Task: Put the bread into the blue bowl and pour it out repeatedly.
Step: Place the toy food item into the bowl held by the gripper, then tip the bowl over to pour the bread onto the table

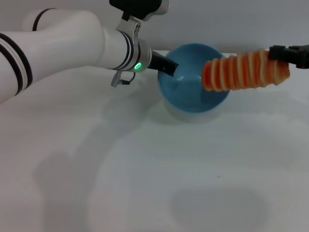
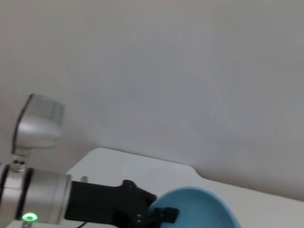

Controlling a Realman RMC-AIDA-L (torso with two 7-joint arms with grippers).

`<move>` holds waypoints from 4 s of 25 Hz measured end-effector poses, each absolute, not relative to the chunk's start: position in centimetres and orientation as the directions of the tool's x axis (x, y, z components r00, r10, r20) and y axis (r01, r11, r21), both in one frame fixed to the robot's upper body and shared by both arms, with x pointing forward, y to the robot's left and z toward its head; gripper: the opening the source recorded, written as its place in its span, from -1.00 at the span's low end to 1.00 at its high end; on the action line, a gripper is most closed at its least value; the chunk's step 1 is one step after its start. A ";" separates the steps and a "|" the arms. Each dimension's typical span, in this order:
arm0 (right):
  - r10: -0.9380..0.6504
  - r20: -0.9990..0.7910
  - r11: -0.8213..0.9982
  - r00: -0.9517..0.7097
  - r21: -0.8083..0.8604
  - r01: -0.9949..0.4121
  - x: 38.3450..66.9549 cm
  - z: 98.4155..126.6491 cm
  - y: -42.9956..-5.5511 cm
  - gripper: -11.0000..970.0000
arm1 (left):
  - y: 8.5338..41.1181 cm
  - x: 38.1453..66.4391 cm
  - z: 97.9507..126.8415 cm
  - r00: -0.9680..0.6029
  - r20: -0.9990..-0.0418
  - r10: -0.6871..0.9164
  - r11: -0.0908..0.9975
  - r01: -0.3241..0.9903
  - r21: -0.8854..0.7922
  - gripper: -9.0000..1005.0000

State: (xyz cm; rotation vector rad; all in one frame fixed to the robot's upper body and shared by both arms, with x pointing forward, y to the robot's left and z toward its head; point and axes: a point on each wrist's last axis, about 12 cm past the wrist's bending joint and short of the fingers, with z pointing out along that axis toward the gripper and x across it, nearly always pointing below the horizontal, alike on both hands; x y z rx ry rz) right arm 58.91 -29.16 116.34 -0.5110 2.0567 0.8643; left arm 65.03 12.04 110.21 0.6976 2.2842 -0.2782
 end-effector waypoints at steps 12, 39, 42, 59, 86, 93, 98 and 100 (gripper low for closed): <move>-0.052 -0.779 0.674 -0.625 0.435 -0.597 60.0 114.5 -27.8 -0.84 | 11.3 64.1 110.0 -0.640 -0.664 0.388 0.816 0.573 -0.075 -0.99; -0.046 -0.905 0.796 -0.423 0.223 -0.562 60.9 115.7 -30.1 0.07 | 12.6 63.9 109.1 -0.650 -0.674 0.351 0.837 0.540 -0.084 -0.99; -0.030 -0.966 0.864 -0.255 0.103 -0.492 60.0 116.7 -33.0 0.12 | 13.1 63.9 108.9 -0.653 -0.675 0.344 0.845 0.529 -0.082 -0.99; 0.147 -0.989 0.988 -0.018 0.148 -0.042 50.7 105.1 -40.4 0.37 | 12.6 65.0 109.8 -0.472 -0.811 0.345 0.845 0.533 0.049 -0.98; 0.197 -0.979 0.980 0.058 0.195 -0.040 47.4 103.6 -39.9 0.41 | 8.1 60.5 108.4 0.000 -0.935 0.356 0.731 0.623 0.278 -0.99; 0.201 -0.978 0.979 0.056 0.199 -0.040 47.3 103.5 -39.8 0.41 | 6.5 59.8 109.0 0.109 -0.916 0.386 0.663 0.658 0.357 -0.99; 0.206 -0.977 0.978 0.052 0.204 -0.040 47.3 103.4 -39.7 0.41 | 5.7 60.1 109.8 0.181 -0.888 0.423 0.624 0.653 0.430 -0.99; 0.207 -0.977 0.978 0.052 0.205 -0.041 47.4 103.4 -39.6 0.41 | 5.4 60.3 110.3 0.222 -0.867 0.447 0.602 0.642 0.475 -0.99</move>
